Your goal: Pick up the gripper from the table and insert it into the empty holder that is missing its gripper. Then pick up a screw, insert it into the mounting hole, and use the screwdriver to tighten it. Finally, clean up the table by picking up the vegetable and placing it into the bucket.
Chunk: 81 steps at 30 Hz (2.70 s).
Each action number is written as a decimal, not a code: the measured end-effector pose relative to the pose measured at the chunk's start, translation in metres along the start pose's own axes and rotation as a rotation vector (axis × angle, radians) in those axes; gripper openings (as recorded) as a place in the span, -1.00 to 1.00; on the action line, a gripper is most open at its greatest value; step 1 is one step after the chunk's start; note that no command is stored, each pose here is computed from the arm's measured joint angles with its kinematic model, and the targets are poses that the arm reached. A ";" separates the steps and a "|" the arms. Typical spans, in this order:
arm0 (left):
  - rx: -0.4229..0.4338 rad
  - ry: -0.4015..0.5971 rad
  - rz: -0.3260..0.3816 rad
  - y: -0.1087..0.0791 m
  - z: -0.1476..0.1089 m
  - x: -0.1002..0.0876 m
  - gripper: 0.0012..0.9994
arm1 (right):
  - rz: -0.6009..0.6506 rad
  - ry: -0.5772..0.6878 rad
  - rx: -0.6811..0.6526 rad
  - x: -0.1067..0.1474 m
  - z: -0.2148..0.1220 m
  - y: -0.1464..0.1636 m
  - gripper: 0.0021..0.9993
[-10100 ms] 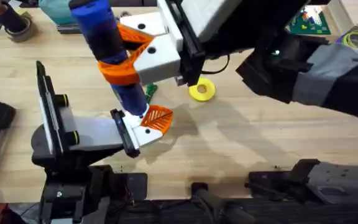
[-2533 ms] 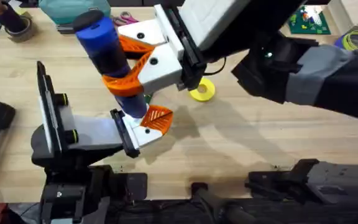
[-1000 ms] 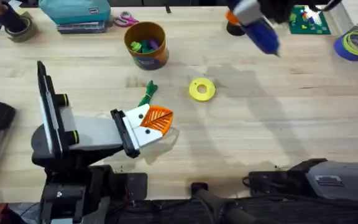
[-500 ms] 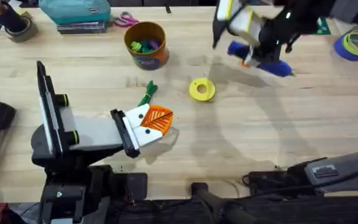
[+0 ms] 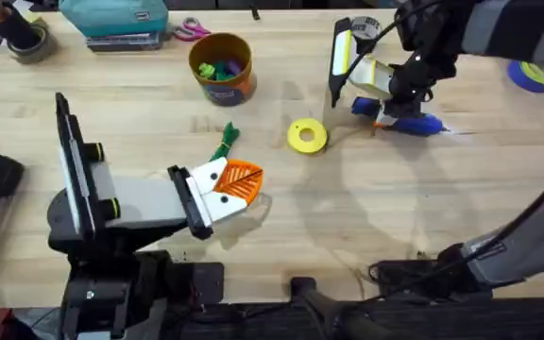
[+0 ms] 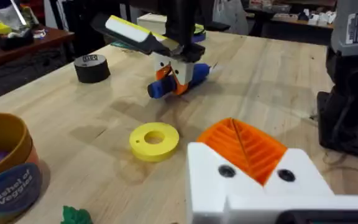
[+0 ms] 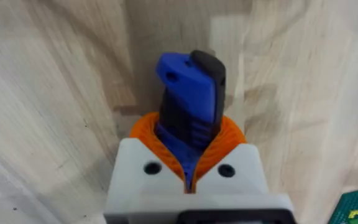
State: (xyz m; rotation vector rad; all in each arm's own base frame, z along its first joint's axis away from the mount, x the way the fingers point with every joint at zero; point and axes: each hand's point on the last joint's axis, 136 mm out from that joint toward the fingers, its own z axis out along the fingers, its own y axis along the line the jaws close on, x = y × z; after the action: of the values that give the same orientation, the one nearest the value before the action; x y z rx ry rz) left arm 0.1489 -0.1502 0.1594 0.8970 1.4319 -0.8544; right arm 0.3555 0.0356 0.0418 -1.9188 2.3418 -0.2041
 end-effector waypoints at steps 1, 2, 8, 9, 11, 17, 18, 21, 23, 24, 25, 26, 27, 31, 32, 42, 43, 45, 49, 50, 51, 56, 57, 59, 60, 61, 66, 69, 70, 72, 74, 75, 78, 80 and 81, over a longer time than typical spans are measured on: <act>0.000 0.000 0.000 0.000 0.000 0.000 -0.99 | -0.002 0.000 -0.002 0.000 0.000 0.000 -0.96; 0.000 0.000 0.000 0.000 0.000 0.000 -0.99 | -0.004 0.000 -0.002 0.000 0.001 0.000 -0.95; 0.000 0.000 0.000 0.000 0.000 0.000 -0.99 | -0.008 0.004 0.002 0.000 0.000 0.000 0.41; 0.000 0.000 0.000 0.000 0.000 0.000 -0.99 | -0.008 0.006 0.003 0.001 0.000 -0.001 0.74; 0.000 0.000 0.000 0.000 0.000 0.000 -0.99 | -0.012 0.010 0.005 0.001 0.000 -0.001 0.97; 0.000 0.000 0.000 0.000 0.000 0.000 -0.99 | 0.019 0.009 0.021 -0.002 -0.006 -0.001 0.99; 0.000 0.000 0.000 0.000 0.000 0.000 -0.99 | 0.027 0.004 0.032 -0.004 -0.009 -0.002 0.99; -0.001 0.000 0.007 0.000 0.000 0.000 -0.55 | 0.073 -0.018 0.074 -0.013 -0.025 -0.005 0.99; -0.002 0.000 0.007 0.000 0.000 0.000 0.10 | 0.127 -0.039 0.106 -0.018 -0.037 -0.007 0.99; -0.003 0.000 0.007 0.001 0.000 0.000 0.40 | 0.160 -0.050 0.122 -0.020 -0.043 -0.008 0.99; -0.004 0.000 0.007 0.001 0.000 0.000 0.75 | 0.201 -0.063 0.137 -0.021 -0.049 -0.009 0.99; -0.004 0.000 0.005 0.001 0.000 0.000 0.90 | 0.241 -0.073 0.150 -0.022 -0.055 -0.010 0.99; -0.004 0.000 0.006 0.001 0.000 0.000 0.95 | 0.289 -0.087 0.165 -0.023 -0.061 -0.012 0.99; -0.005 0.000 0.007 0.001 0.000 0.000 0.97 | 0.469 -0.194 0.207 -0.032 -0.093 -0.020 0.99; -0.007 0.000 0.009 0.001 0.000 0.000 0.97 | 0.512 -0.232 0.216 -0.035 -0.103 -0.021 0.99; -0.157 -0.033 -0.060 0.027 -0.002 -0.012 0.97 | 1.028 -0.561 0.259 -0.039 -0.209 -0.014 0.99; -0.176 -0.028 -0.082 0.030 -0.003 -0.012 0.97 | 1.063 -0.573 0.252 -0.037 -0.215 -0.009 0.99; -0.221 -0.017 -0.122 0.036 -0.006 -0.016 0.97 | 1.123 -0.594 0.235 -0.031 -0.227 0.006 0.99; -0.308 0.011 -0.161 0.045 -0.013 -0.043 0.97 | 1.183 -0.617 0.216 -0.019 -0.246 0.034 0.99; -0.329 0.025 -0.172 0.048 -0.015 -0.052 0.97 | 1.193 -0.624 0.216 -0.016 -0.252 0.042 0.99; -0.349 0.041 -0.183 0.051 -0.017 -0.059 0.97 | 1.199 -0.628 0.216 -0.013 -0.255 0.048 0.99; -0.450 0.183 -0.286 0.067 -0.026 -0.078 0.97 | 1.203 -0.666 0.237 0.000 -0.273 0.076 0.99; -0.468 0.213 -0.307 0.071 -0.028 -0.080 0.97 | 1.202 -0.669 0.239 0.003 -0.273 0.082 0.99; -0.504 0.277 -0.358 0.078 -0.032 -0.082 0.97 | 1.202 -0.653 0.234 0.008 -0.267 0.096 0.99; -0.522 0.309 -0.384 0.081 -0.034 -0.082 0.97 | 1.202 -0.644 0.230 0.011 -0.262 0.103 0.99; -0.538 0.339 -0.406 0.084 -0.036 -0.081 0.97 | 1.199 -0.631 0.224 0.013 -0.257 0.108 0.99; -0.634 0.539 -0.548 0.102 -0.049 -0.060 0.97 | 1.203 -0.513 0.152 0.021 -0.217 0.135 0.99; -0.651 0.581 -0.576 0.110 -0.049 -0.051 0.97 | 1.203 -0.490 0.139 0.021 -0.210 0.138 0.99; -0.654 0.598 -0.589 0.113 -0.049 -0.047 0.97 | 1.204 -0.488 0.139 0.022 -0.209 0.138 0.99; -0.658 0.624 -0.609 0.116 -0.049 -0.039 0.97 | 1.204 -0.487 0.139 0.022 -0.209 0.138 0.99; -0.654 0.641 -0.627 0.118 -0.048 -0.034 0.97 | 1.204 -0.487 0.139 0.022 -0.209 0.138 0.99; -0.653 0.647 -0.633 0.119 -0.048 -0.033 0.97 | 1.204 -0.487 0.139 0.022 -0.209 0.138 0.99; -0.646 0.667 -0.644 0.121 -0.047 -0.028 0.97 | 1.203 -0.488 0.140 0.022 -0.209 0.138 0.99; -0.645 0.703 -0.659 0.119 -0.047 -0.024 0.97 | 1.203 -0.491 0.142 0.021 -0.209 0.137 0.99; -0.642 0.724 -0.664 0.119 -0.047 -0.022 0.97 | 1.203 -0.492 0.143 0.021 -0.209 0.137 0.99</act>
State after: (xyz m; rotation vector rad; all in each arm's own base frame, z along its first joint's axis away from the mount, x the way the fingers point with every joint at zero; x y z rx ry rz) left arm 0.2358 -0.0577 0.1841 0.2043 2.5277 -0.4585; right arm 0.1842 0.0487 0.2245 -0.2174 2.5193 0.1862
